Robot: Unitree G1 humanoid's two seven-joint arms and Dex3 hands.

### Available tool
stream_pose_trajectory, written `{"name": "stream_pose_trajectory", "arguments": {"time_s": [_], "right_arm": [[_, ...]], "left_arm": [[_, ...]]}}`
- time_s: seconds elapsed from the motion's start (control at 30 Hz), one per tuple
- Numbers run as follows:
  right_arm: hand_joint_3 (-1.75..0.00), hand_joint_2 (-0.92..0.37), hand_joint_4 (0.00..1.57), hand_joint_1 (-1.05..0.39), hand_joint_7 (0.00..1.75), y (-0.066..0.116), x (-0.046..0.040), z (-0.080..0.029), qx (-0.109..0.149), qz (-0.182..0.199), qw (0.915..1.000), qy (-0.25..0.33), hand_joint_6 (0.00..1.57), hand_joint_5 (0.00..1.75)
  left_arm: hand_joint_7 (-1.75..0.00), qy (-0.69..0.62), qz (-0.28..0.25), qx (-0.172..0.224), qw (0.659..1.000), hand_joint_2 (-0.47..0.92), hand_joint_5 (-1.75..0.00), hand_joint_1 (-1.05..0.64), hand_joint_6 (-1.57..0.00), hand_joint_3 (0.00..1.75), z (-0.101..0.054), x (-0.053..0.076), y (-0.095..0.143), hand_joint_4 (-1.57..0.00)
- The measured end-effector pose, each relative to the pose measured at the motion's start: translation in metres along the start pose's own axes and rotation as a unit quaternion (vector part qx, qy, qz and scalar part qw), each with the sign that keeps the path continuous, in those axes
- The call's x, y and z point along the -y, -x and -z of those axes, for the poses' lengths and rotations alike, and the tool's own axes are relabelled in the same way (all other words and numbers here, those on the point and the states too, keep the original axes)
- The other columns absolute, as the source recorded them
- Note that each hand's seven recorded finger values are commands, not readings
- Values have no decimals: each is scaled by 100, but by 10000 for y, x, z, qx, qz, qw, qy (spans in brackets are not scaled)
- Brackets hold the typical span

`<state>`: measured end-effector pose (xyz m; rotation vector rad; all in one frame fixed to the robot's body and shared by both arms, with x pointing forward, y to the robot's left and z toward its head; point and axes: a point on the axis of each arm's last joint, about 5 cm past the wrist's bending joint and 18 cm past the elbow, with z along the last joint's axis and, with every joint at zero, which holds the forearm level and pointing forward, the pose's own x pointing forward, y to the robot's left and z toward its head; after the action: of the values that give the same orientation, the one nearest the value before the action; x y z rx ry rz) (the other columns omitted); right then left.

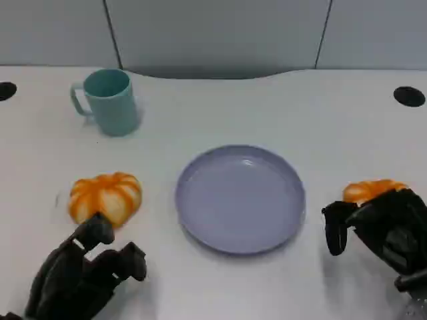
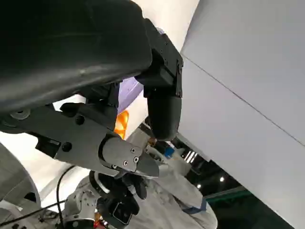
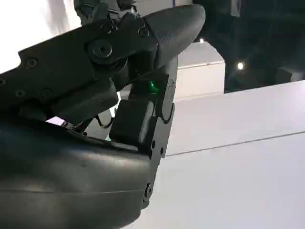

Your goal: Grasp the bread from the table and place it into the plate.

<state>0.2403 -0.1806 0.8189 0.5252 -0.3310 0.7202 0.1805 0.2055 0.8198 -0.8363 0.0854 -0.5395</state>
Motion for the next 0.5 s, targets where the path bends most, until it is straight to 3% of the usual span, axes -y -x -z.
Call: {"name": "stream_pose_trajectory", "arguments": {"time_s": [0.5], "right_arm": [[-2, -92, 100, -52, 1, 0, 12, -13, -69, -88, 9999, 16, 137, 140]], "left_arm": [[-165, 65, -2, -29, 10000, 80, -175, -37, -47, 5, 6, 0, 1, -55]]}}
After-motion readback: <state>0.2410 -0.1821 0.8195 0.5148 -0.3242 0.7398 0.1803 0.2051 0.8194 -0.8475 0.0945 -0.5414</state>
